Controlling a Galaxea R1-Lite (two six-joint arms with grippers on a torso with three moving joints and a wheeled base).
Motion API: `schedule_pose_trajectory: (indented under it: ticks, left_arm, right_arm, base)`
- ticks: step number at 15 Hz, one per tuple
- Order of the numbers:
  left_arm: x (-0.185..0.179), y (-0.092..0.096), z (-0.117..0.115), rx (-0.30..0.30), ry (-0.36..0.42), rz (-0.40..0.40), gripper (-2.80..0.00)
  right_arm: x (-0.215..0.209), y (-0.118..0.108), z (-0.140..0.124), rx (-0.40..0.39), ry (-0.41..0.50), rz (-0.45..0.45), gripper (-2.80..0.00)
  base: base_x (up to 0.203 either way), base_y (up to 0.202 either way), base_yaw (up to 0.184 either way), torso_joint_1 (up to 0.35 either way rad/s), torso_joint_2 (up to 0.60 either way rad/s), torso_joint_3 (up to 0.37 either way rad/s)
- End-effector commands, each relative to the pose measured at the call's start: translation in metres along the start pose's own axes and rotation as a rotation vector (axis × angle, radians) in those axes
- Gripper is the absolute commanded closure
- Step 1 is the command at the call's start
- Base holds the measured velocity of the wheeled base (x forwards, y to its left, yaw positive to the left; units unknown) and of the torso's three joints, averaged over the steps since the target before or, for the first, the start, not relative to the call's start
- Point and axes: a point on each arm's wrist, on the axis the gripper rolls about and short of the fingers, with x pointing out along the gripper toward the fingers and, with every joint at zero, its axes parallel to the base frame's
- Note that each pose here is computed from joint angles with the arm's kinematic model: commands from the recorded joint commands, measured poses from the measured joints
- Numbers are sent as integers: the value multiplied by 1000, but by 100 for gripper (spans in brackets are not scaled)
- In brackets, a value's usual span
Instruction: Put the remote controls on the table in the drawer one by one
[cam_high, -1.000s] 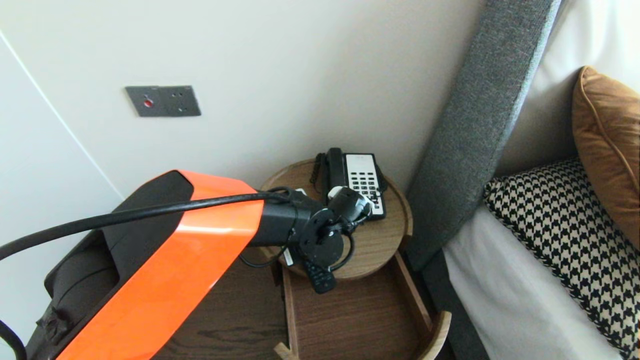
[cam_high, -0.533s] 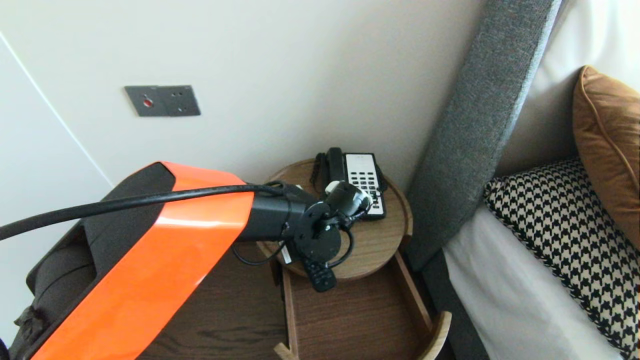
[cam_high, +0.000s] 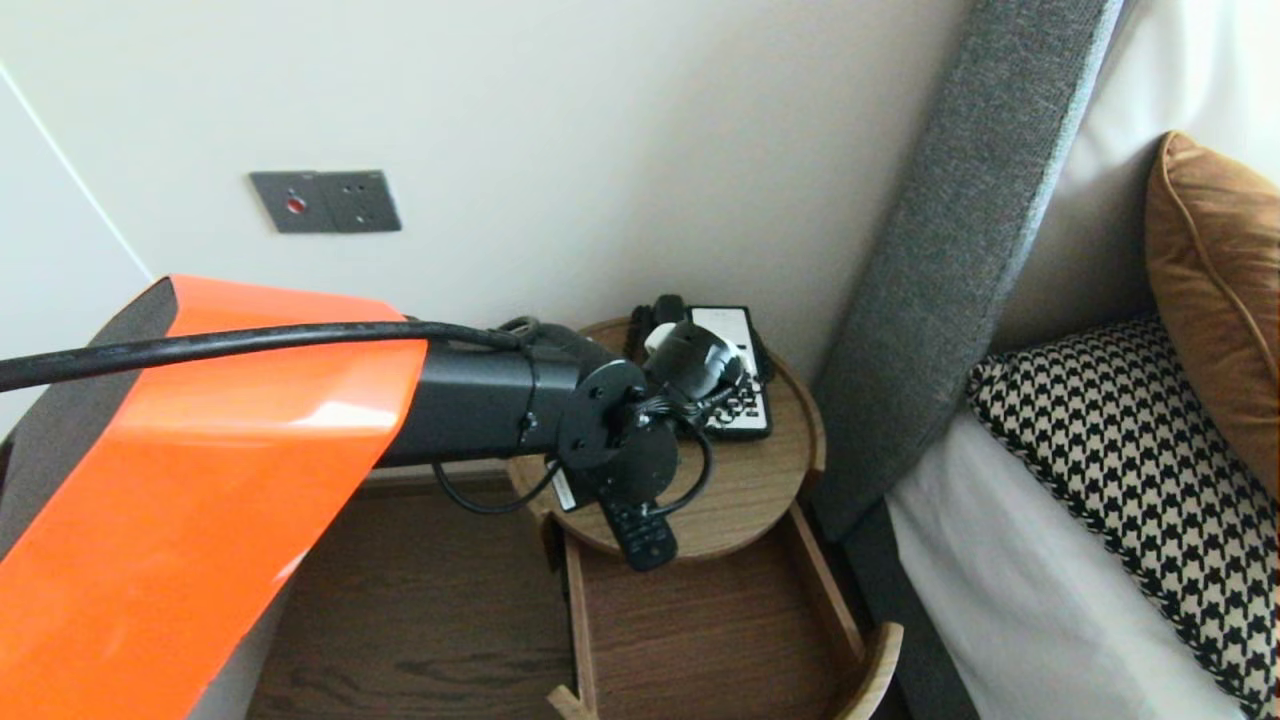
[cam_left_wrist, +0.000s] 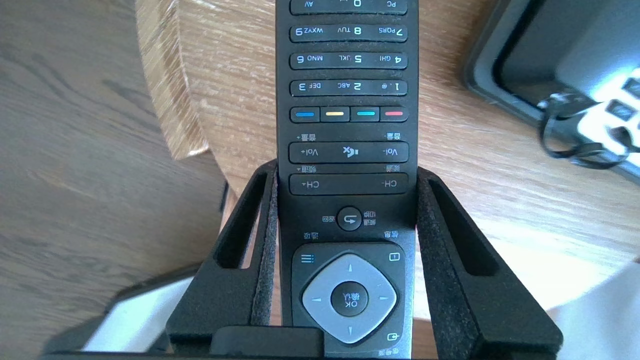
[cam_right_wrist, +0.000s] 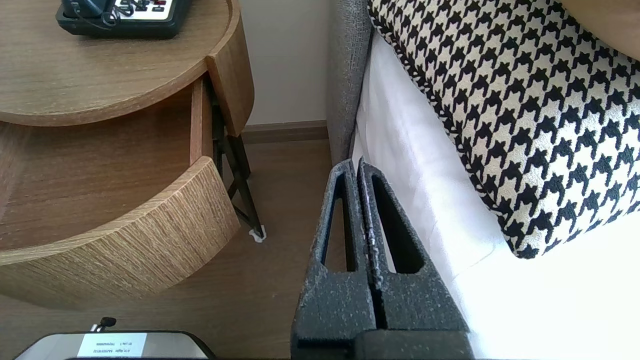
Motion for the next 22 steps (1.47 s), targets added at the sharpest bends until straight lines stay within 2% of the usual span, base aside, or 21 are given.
schedule_pose_trajectory:
  ticks: [1,3,5,8,11,14,17,22]
  left_arm:
    - [-9,4,4,-26,-6,-1,0]
    - [-12,14,0,6,8,21,0]
    - [-22,18,1,59,26,-2,0]
    - [-45,17,13,164,53,-127,0]
    - [-69,13,17,310,29,-219,0]
    - [-80,9,19,485,15,-307,0]
    - [-81,7,14,724,67,-435,0]
    - [-68,3,-3,1079,135,-615,0]
  right_arm:
    - [0,0,0,0,-3,0,0]
    - [0,0,0,0,-3,0,0]
    - [0,0,0,0,-3,0,0]
    - [0,0,0,0,-3,0,0]
    - [0,0,0,0,-3,0,0]
    - [0,0,0,0,-3,0,0]
    - [0,0,0,0,-3,0,0]
    - [0,0,0,0,-3,0,0]
  base:
    - [0,0,0,0,0,0]
    - [0,0,0,0,0,0]
    - [0,0,0,0,0,0]
    - [0,0,0,0,0,0]
    - [0,0,0,0,0,0]
    - [0,0,0,0,0,0]
    - [0,0,0,0,0,0]
    - [0,0,0,0,0,0]
